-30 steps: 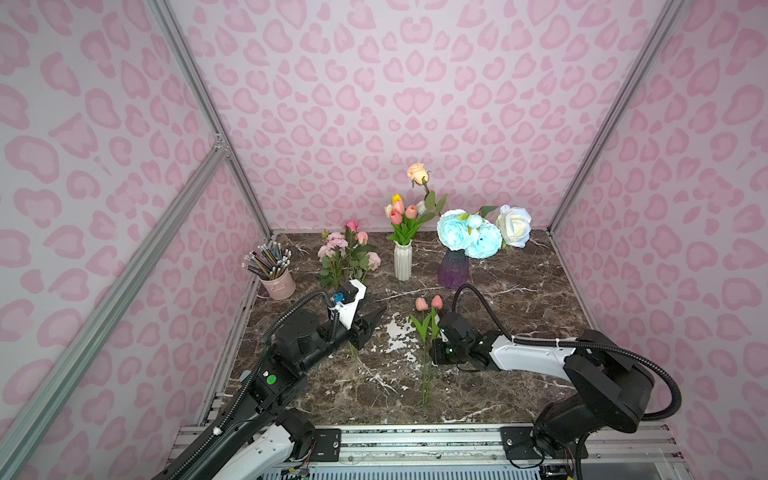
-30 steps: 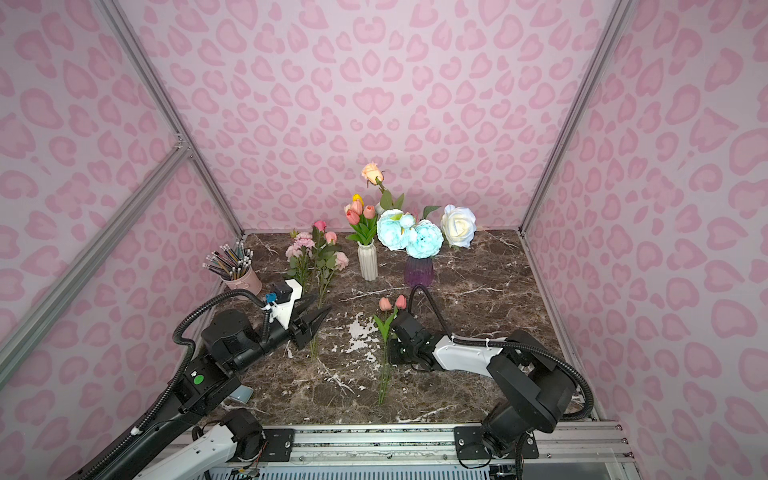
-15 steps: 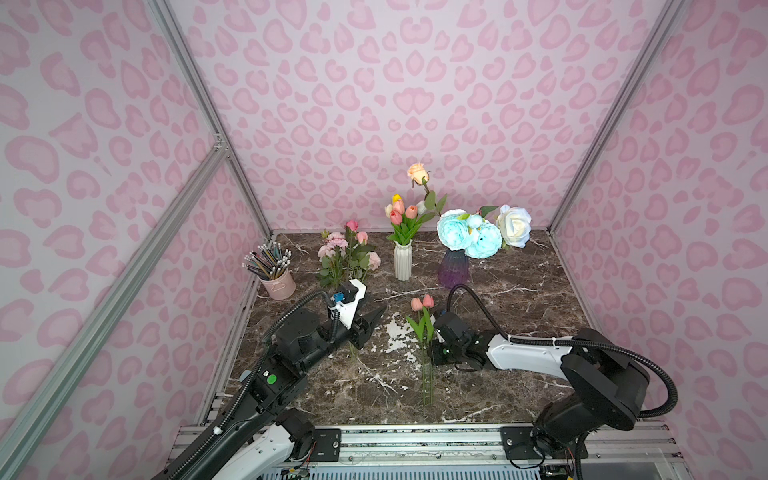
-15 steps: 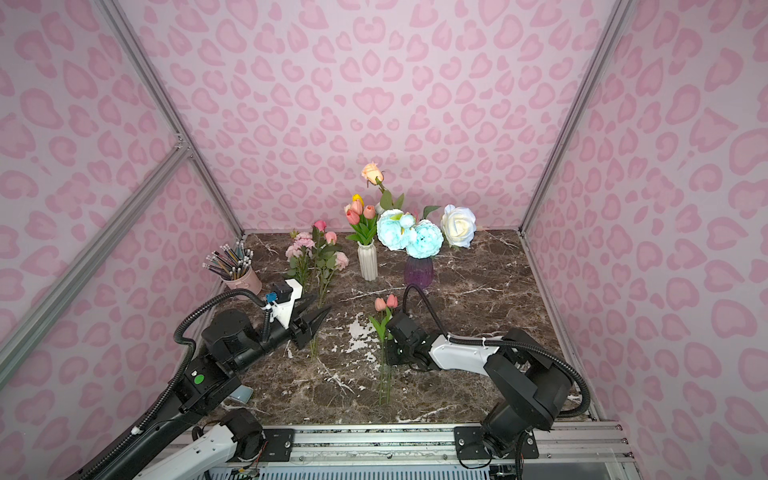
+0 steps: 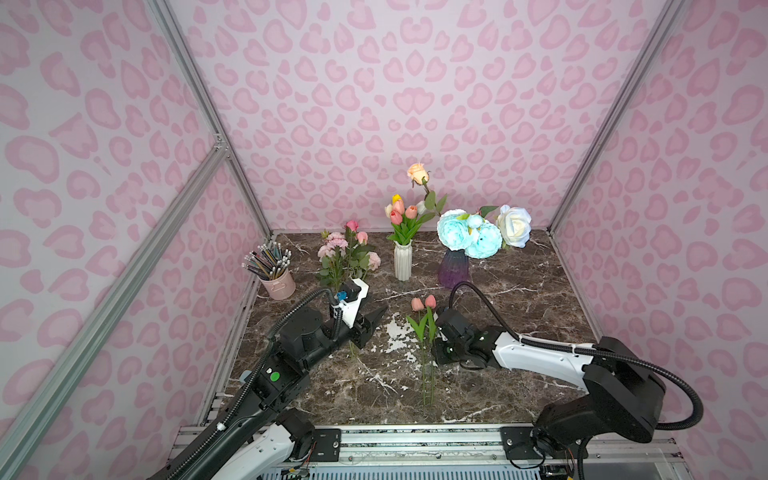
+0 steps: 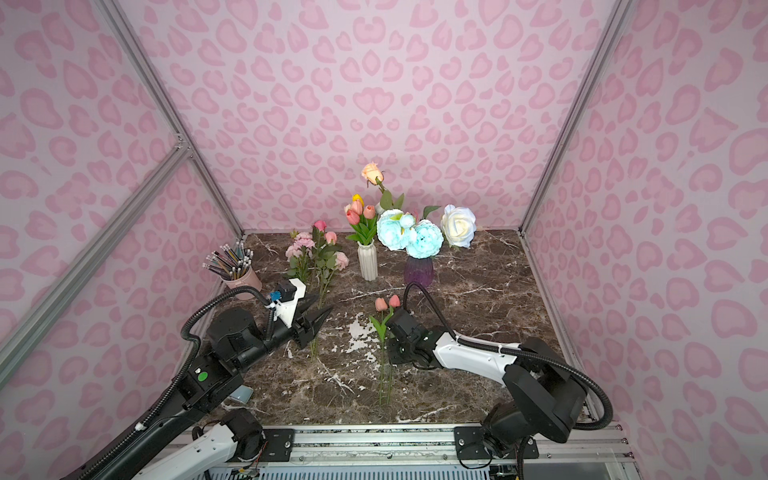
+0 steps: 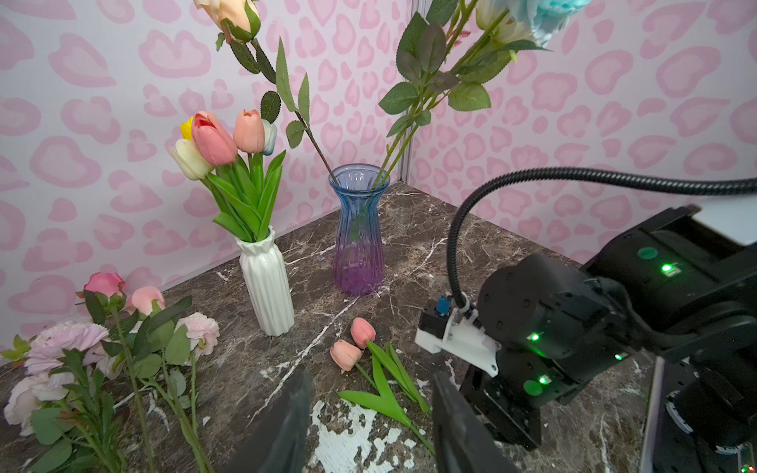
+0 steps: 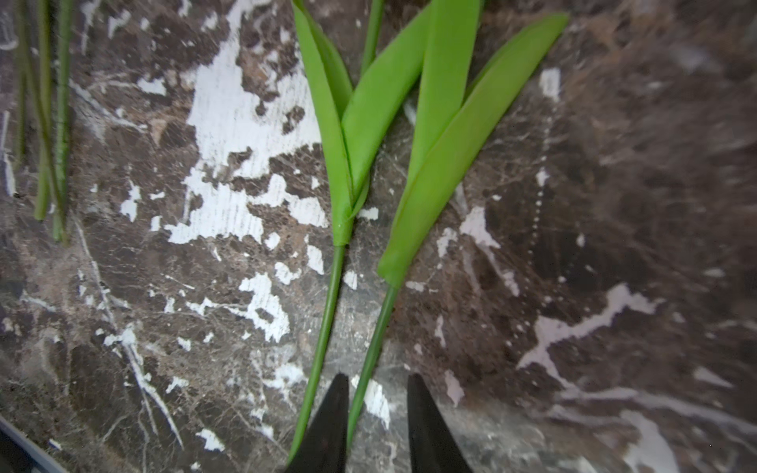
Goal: Pick out pink flowers from the vase
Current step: Place the flower at the center of the board, then pick up the flower from the vase.
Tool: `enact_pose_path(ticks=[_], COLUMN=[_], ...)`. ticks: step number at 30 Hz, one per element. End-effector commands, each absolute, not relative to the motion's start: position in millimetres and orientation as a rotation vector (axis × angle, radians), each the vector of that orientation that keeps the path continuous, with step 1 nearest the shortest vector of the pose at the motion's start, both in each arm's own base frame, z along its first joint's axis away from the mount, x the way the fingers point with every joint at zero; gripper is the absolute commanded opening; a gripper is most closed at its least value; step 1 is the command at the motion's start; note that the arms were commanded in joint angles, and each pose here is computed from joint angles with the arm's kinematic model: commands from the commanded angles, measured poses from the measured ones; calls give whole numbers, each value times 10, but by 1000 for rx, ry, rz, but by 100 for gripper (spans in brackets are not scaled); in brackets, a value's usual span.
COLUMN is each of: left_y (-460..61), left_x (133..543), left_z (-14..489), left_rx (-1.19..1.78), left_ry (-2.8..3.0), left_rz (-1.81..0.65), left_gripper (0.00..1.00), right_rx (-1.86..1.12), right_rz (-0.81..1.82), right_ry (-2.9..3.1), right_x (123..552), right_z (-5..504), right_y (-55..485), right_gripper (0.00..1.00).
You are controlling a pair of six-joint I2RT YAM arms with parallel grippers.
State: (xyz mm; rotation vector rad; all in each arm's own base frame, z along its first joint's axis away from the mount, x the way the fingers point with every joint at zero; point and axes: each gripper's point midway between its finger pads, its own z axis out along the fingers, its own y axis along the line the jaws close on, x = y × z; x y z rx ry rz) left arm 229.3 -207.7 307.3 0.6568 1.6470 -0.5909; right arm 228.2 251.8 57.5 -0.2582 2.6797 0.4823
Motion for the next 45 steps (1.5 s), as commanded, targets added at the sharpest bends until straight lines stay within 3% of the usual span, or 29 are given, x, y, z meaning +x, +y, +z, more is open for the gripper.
enact_pose_path(ticks=[1, 7, 11, 19, 27, 32, 39, 45], left_y=[-2091, -2318, -2506, -2639, -2584, -2640, -2777, -2749], left_x=[2423, 2730, 3078, 3825, 4385, 4623, 4767, 4907], left_z=[3148, 3356, 3403, 3472, 3174, 2983, 2921, 2876], left_rx=[624, 573, 570, 544, 489, 500, 535, 511], left_ry=[1634, 1620, 1598, 1462, 1360, 1360, 1337, 1349], left_rz=[-562, -609, -612, -579, -532, -552, -596, -562], left_gripper=[52, 53, 50, 45, 41, 38, 27, 24], right_rx=[-290, -314, -356, -528, -638, -598, -606, -583], right_rz=[484, 683, 782, 770, 715, 593, 611, 630], right_ry=[2535, 2105, 1762, 1544, 1345, 1338, 1380, 1392], right_x=[2394, 2610, 2564, 2531, 2383, 2460, 2539, 2579], right_z=[937, 1920, 2239, 2079, 1880, 1765, 1630, 1604], right_y=[2537, 2726, 2713, 2927, 3208, 3142, 3204, 3180], right_gripper=[29, 28, 28, 32, 33, 34, 34, 34])
